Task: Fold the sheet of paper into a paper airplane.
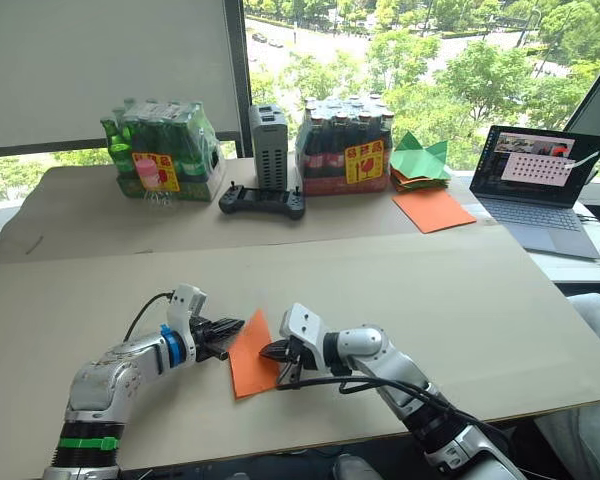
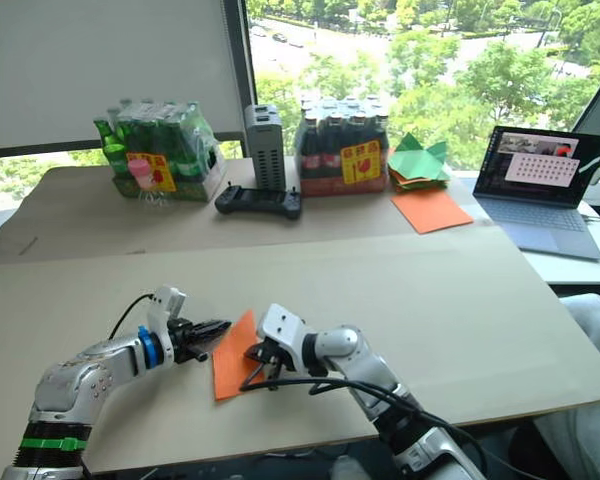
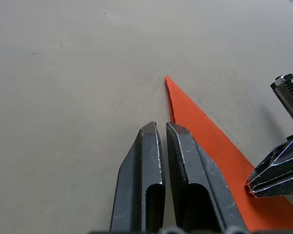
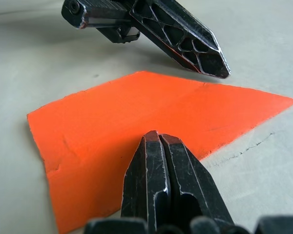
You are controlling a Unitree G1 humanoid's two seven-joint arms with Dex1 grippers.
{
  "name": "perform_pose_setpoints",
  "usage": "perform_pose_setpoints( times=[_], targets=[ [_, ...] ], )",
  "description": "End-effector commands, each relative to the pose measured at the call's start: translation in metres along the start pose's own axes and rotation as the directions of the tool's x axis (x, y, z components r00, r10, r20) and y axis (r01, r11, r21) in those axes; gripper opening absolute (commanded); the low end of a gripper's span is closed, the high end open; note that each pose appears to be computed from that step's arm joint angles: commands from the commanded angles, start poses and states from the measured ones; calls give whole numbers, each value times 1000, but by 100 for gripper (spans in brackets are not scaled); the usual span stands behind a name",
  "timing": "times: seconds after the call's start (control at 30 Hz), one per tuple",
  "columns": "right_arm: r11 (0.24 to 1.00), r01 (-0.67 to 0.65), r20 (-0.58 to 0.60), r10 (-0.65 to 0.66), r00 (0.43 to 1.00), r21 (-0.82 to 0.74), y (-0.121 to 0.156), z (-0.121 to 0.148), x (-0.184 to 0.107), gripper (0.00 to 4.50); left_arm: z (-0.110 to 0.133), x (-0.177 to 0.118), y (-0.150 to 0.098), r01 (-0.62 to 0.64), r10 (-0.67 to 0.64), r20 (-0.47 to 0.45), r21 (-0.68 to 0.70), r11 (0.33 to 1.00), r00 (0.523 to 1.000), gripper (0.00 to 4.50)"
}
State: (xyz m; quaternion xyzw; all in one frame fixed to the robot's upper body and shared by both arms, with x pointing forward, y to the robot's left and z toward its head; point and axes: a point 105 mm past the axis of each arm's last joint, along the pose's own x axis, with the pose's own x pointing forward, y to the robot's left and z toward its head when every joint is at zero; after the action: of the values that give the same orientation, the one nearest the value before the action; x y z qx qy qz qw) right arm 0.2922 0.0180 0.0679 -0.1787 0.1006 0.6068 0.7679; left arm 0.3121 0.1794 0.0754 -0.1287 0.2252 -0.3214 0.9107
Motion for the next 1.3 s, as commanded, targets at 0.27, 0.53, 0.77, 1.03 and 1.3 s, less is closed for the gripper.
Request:
perform_pose_setpoints(
  times=[0.27,0.53,0.77,1.03,1.3],
  targets=[
    [999,-2,-92,7,996,45,2,-27,-1,0,13,-6,-12,69,-65,56,-78,995,996,4],
    [999,-2,-93,6,996,46,3,-27,-1,0,31,-14,-21,134,-120,130,-109,985,984,4],
    [999,-1,-93,5,996,46,3,-27,-1,0,13,-21,-30,172,-170,32,-73,982,985,4],
    [999,0,-91,5,996,49,3,-27,-1,0,-6,-26,-23,134,-136,-59,-26,991,989,4],
    [999,2,-91,2,996,52,3,-27,-1,0,-24,-31,-20,129,-128,-127,3,992,984,4]
  ],
)
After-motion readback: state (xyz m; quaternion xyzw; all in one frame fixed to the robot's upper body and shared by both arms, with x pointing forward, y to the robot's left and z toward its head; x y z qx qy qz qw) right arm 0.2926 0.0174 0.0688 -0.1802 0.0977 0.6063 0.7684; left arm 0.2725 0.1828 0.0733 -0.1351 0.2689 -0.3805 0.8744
